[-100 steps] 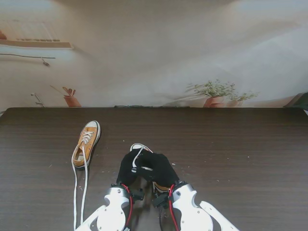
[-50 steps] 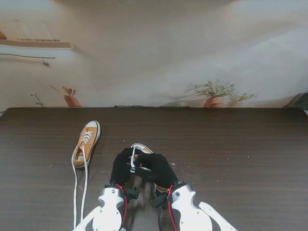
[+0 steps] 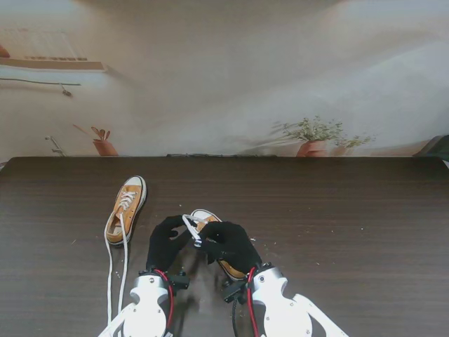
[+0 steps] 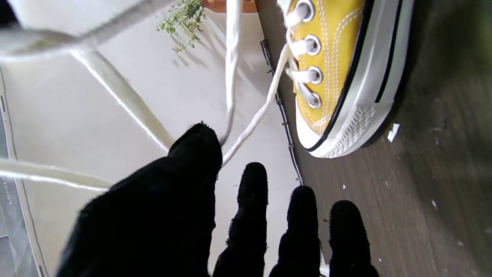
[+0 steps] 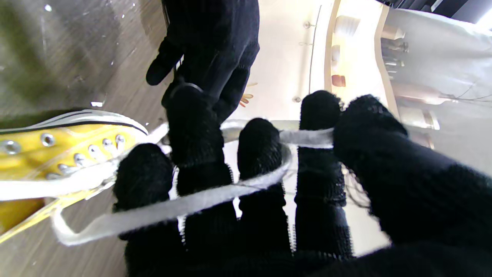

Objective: Tie the shoelaces into a bow on the shoes

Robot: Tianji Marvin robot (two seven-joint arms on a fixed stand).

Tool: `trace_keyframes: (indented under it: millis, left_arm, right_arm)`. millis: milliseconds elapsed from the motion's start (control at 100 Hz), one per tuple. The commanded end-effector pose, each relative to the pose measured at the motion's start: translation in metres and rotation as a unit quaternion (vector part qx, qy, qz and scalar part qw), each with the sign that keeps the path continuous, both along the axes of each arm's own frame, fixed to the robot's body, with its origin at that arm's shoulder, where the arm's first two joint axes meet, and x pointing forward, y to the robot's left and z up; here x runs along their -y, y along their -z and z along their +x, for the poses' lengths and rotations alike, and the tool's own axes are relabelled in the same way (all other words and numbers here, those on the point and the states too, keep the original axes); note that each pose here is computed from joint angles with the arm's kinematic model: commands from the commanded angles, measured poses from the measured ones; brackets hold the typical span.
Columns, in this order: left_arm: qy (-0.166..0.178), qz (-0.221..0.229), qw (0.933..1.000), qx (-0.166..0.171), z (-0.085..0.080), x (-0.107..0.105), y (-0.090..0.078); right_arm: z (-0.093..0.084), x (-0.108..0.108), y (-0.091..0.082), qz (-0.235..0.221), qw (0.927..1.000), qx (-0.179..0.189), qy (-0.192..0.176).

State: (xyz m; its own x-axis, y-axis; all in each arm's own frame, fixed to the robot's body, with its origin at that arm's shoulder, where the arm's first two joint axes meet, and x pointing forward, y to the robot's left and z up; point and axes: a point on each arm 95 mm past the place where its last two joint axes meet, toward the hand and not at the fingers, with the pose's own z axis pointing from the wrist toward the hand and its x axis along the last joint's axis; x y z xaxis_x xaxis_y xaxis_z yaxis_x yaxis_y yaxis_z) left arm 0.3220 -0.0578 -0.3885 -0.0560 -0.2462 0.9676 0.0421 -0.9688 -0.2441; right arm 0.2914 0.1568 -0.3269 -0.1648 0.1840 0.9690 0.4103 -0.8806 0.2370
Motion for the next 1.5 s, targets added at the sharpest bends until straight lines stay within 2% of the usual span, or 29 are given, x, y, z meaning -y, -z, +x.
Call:
trace_keyframes:
  millis: [0,380,1060,1490]
  left_arm:
    - [0.005,0.001,1.0,0.003,-0.002,-0.001,-0.002]
    - [-0.011,0.002,0.9999,-0.003,-0.011,-0.015,0.001]
    - [-0.034,0.004,0.9994,0.001,-0.014,-0.03,-0.004]
    - [-0.072,0.008,0.9972,0.019,-0.015,-0.052,-0.017]
  right_arm:
    - [0.001,0.002,-0.002,0.004,1.0,-0.006,0.004]
    - [0.007,0.019,0.004,0.008,0.9982,-0.048,0.035]
    - [0.013,0.05,0.01,-0.005,0.9951,-0.057,0.081]
    - [0.015,0.08,0.015,-0.031,0.9899,-0.054,0.127]
